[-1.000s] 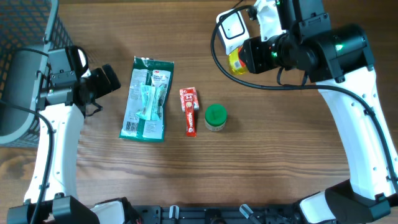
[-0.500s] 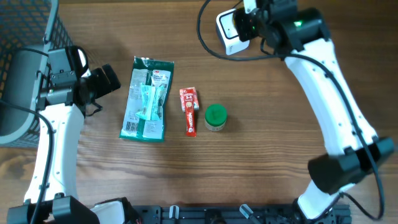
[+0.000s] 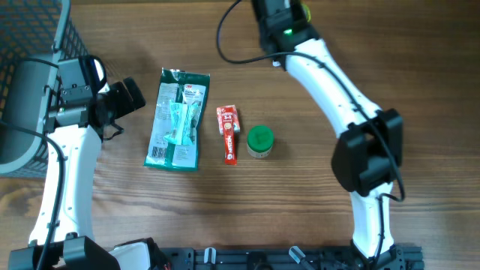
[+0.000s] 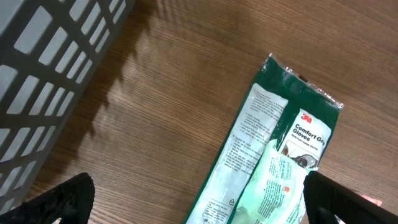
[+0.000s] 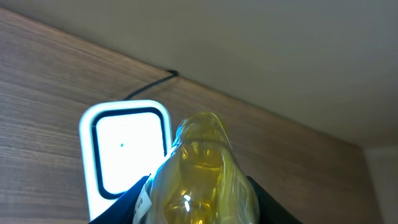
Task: Scan the item barcode
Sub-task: 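Hold the bottle over the white scanner window with the right gripper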
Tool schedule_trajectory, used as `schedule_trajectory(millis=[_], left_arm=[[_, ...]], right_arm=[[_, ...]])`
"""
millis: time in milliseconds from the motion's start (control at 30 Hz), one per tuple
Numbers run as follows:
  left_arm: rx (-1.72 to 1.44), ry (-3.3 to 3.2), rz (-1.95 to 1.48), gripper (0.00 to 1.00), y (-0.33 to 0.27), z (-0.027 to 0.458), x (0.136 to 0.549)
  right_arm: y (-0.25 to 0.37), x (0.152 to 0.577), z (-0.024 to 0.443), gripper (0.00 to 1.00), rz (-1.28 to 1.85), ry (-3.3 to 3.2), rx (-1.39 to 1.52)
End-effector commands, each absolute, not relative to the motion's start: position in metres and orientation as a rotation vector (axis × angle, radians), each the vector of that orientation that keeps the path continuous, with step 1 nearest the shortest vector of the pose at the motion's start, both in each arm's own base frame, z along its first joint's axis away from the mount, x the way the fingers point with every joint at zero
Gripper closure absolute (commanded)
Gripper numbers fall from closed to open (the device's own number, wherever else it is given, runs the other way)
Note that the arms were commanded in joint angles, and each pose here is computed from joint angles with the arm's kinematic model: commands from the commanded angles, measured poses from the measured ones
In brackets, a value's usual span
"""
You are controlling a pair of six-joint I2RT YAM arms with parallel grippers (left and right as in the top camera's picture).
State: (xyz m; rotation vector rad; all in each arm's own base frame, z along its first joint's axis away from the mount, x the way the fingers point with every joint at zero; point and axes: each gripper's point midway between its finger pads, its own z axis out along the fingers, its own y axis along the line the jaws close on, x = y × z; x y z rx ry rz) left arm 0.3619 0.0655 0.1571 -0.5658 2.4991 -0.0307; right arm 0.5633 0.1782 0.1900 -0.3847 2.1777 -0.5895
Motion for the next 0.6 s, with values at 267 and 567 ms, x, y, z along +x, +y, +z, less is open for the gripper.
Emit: schedule_trajectory(millis=[267,567], left_arm=[[-0.555,2.496,-0.021,0.00,0.068,0.159,0.362],[-0.555,2.496,-0.021,0.00,0.067,0.159,0.363]], right_arm=[[0.187,0.576,0.155,0.76,-1.055,2.015,-0.447],[0.187,0.575,0.157,0.74,-1.058,2.015,-0.450]])
